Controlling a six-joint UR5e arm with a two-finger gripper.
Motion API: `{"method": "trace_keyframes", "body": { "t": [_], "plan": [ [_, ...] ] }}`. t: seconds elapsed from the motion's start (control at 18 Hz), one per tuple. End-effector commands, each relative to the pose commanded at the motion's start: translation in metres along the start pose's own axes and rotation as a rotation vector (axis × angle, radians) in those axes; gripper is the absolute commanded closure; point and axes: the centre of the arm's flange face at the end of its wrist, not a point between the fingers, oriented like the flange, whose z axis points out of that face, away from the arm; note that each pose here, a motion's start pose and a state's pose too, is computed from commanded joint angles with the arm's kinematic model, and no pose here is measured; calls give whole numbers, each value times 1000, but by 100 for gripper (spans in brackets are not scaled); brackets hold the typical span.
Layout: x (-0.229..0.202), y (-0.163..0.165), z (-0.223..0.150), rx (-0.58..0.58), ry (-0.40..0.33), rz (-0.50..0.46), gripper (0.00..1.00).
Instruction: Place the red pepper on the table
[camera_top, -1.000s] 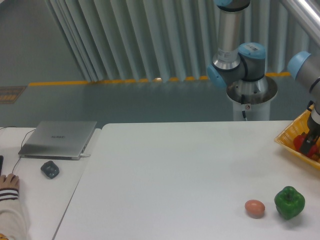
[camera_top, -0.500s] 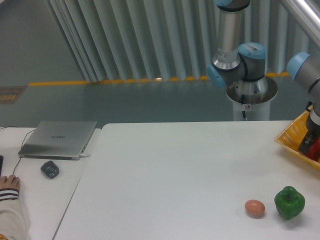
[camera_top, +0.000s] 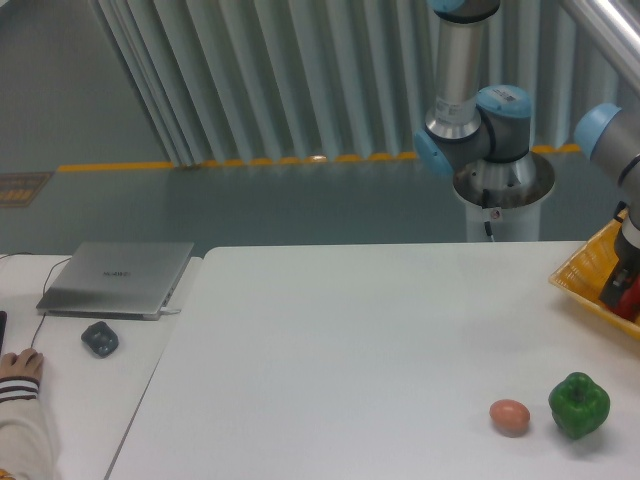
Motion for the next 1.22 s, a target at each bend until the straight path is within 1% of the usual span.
{"method": "trace_keyframes", "body": {
  "t": [0.06, 0.17, 0.22, 0.28, 0.33, 0.39, 0.78, 1.17, 1.22],
  "plan": [
    [-1, -1, 1, -2, 3, 0, 12],
    [-2, -2, 1, -1, 4, -2, 26],
    [-2, -2, 1, -2, 4, 0, 26],
    [-2, -2, 2, -1, 6, 0, 24],
    [-2, -2, 2, -1, 4, -2, 9],
    [-3, -3, 2, -1, 5, 0, 3],
    [-4, -5, 9, 10, 10, 0, 0],
    [-4, -6, 15, 13, 13, 2, 1],
    [-4, -7, 16, 13, 13, 3, 3]
  ]
}}
